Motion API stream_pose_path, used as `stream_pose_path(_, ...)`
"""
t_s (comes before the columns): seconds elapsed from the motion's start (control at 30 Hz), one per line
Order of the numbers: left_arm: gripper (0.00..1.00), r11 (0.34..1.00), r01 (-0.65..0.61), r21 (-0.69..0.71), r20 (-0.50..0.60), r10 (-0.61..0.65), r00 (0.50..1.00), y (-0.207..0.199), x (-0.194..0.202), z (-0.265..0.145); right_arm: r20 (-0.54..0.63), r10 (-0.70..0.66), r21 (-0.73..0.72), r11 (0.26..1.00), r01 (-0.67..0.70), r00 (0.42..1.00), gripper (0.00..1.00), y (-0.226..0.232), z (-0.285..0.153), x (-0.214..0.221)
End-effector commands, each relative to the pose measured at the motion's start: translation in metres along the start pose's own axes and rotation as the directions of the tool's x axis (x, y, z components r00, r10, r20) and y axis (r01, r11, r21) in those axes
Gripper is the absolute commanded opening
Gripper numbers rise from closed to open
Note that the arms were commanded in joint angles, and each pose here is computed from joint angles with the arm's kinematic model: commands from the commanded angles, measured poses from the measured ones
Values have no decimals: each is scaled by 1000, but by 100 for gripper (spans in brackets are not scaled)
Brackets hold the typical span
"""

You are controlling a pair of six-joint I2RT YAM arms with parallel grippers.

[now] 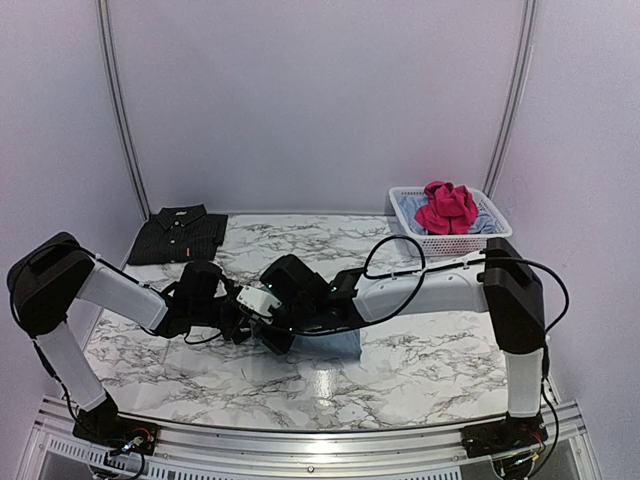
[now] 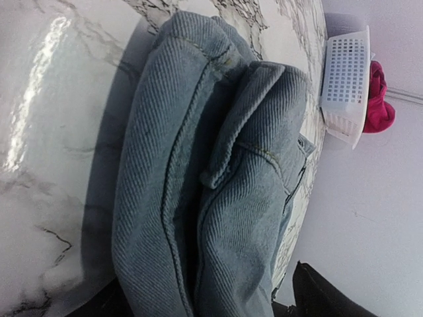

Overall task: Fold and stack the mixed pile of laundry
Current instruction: Pass from the right arm to the left

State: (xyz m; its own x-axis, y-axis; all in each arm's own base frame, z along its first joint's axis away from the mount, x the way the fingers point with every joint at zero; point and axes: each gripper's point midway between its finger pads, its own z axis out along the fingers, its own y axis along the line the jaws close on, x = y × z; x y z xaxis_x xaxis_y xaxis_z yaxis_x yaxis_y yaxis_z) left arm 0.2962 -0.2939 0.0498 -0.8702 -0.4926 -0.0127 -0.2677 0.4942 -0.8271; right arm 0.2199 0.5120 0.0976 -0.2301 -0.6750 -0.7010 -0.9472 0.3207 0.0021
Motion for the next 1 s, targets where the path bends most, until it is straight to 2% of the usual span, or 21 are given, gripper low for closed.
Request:
stream_pose_path(0.0,75,995,13,101,-2,-13,1000,-19,-1,9,130,-8,0,1000,8,991,0,7,-21,-44)
stream_pose_path(0.27,57,993,-9,119,-21,12,1000,-23,0,20,146,1,-1,1000,-1,989,0,11,-19,-47)
stream_pose_path(0.33,48,993,-23,119,-24,26,999,-23,0,22,152,3,-6,1000,-2,988,0,12,-19,-48)
stream_pose_path(0.4,34,992,-44,119,-23,47,999,-23,-2,22,152,3,-11,1000,-1,988,0,13,-21,-49)
stream_pose_path(0.43,24,992,-58,111,-19,61,998,-23,-3,22,151,4,-16,1000,-2,989,0,13,-22,-49)
stream_pose_path(0.47,20,993,-76,89,-16,78,997,-20,-5,22,148,5,-13,1000,-3,989,0,13,-25,-49)
stream_pose_path(0.53,6,992,-127,20,-14,128,992,-13,-10,21,155,21,-3,1000,-20,988,8,8,-35,-51)
stream_pose_path(0.6,0,978,-201,-59,-21,200,980,-8,-14,19,170,48,1,999,-48,984,18,1,-48,-53)
stream_pose_path(0.7,0,925,-314,-213,-59,309,949,3,-24,13,192,96,13,995,-100,977,28,-11,-71,-55)
stream_pose_path(0.77,0,859,-414,-301,-82,410,908,-4,-39,8,208,112,14,993,-118,972,36,-16,-88,-54)
stream_pose_path(0.83,0,800,-482,-357,-110,476,872,-7,-57,2,221,126,13,991,-132,967,45,-19,-104,-51)
stream_pose_path(0.97,0,748,-527,-403,-124,526,841,-17,-104,-11,238,152,21,987,-161,959,61,-26,-134,-43)
